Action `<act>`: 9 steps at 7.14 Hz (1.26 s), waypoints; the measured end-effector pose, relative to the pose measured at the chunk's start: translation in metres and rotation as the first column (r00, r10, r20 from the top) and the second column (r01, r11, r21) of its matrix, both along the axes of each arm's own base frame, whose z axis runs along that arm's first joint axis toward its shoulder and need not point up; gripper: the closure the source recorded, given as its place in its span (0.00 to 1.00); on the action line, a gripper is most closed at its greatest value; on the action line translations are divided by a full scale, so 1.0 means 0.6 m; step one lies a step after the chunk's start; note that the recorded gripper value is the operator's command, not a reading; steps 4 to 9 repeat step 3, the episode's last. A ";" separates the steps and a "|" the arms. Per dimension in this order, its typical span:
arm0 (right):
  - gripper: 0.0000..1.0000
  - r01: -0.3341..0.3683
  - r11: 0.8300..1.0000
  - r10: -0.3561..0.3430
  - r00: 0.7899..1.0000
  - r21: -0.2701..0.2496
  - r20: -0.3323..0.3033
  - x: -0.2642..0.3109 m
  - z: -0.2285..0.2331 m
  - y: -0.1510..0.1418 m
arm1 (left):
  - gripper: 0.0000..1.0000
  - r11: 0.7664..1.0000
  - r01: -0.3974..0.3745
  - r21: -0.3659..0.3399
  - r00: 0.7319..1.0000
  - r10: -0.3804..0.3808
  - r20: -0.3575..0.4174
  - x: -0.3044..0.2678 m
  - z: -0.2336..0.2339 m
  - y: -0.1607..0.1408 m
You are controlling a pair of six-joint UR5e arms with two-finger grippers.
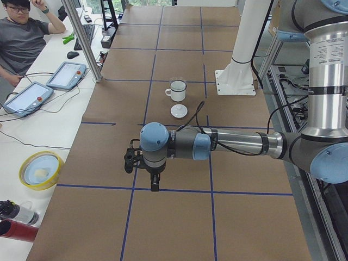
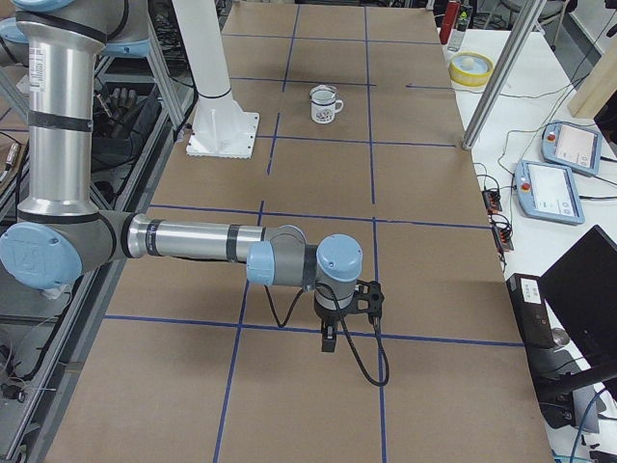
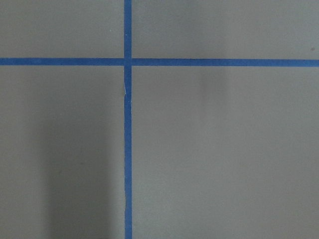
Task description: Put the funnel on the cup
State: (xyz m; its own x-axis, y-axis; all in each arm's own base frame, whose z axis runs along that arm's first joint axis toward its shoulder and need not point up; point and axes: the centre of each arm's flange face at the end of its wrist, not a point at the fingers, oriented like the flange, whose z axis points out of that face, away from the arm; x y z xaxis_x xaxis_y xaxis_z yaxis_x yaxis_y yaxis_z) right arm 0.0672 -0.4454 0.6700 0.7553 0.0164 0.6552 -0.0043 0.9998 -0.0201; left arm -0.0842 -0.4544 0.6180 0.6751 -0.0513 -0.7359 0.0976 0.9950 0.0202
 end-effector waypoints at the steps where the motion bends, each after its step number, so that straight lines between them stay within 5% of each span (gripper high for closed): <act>1: 0.00 0.000 1.000 0.000 1.000 0.000 0.000 0.000 0.000 0.000 | 0.00 1.000 0.000 -0.001 1.000 0.000 0.001 0.000 0.001 0.001; 9: 0.00 0.000 1.000 0.000 1.000 0.000 0.000 0.000 0.000 0.000 | 0.00 1.000 0.000 -0.005 1.000 0.000 0.001 0.000 0.003 0.003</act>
